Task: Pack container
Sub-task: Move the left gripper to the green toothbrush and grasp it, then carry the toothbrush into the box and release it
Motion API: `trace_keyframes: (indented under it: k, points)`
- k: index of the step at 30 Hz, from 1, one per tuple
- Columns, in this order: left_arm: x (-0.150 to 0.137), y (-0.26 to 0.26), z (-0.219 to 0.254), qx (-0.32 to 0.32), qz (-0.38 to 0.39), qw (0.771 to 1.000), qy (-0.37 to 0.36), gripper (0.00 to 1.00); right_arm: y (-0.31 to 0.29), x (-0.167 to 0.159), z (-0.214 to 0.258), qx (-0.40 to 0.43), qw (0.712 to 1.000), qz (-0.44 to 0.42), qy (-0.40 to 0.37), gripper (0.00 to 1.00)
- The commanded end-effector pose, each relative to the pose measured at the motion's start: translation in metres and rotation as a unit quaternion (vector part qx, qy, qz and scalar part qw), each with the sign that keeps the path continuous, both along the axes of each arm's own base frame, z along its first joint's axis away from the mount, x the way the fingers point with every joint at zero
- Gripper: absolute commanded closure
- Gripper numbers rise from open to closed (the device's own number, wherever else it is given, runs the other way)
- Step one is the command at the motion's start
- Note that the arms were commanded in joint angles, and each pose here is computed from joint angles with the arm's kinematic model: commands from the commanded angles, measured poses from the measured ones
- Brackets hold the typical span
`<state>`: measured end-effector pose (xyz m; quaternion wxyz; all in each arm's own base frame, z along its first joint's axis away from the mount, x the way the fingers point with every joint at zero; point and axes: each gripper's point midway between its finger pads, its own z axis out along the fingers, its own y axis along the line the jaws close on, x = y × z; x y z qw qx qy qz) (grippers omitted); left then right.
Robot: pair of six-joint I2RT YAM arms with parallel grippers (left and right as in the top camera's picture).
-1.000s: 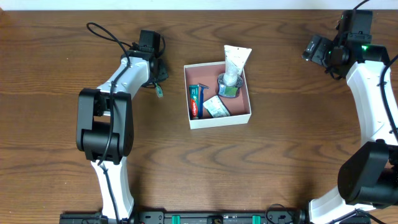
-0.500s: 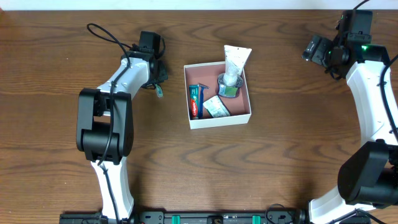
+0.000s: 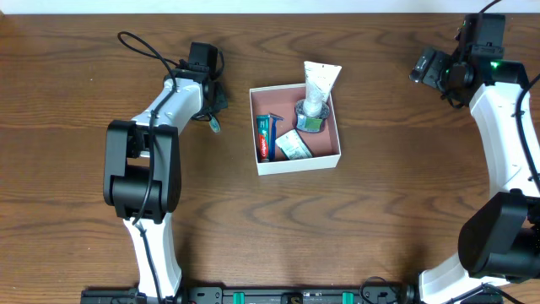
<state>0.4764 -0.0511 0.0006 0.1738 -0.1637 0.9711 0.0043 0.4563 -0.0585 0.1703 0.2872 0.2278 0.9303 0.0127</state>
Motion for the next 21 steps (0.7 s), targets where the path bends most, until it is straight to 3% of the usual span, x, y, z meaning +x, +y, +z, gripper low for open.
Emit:
trace_keyframes:
  k: [1, 12, 21]
  points:
    - [-0.009, 0.001, 0.0, 0.002, 0.0, 1.0, 0.014, 0.91, 0.002, 0.002, 0.004, 0.003, 1.0, -0.003, -0.006, 0.01]
    - [-0.013, 0.001, 0.083, 0.001, -0.015, 0.999, -0.033, 0.91, 0.002, 0.002, 0.004, 0.003, 1.0, -0.003, -0.006, 0.01]
    - [-0.056, -0.029, 0.163, -0.079, -0.056, 0.994, -0.056, 0.91, 0.002, 0.002, 0.004, 0.003, 1.0, -0.003, -0.006, 0.01]
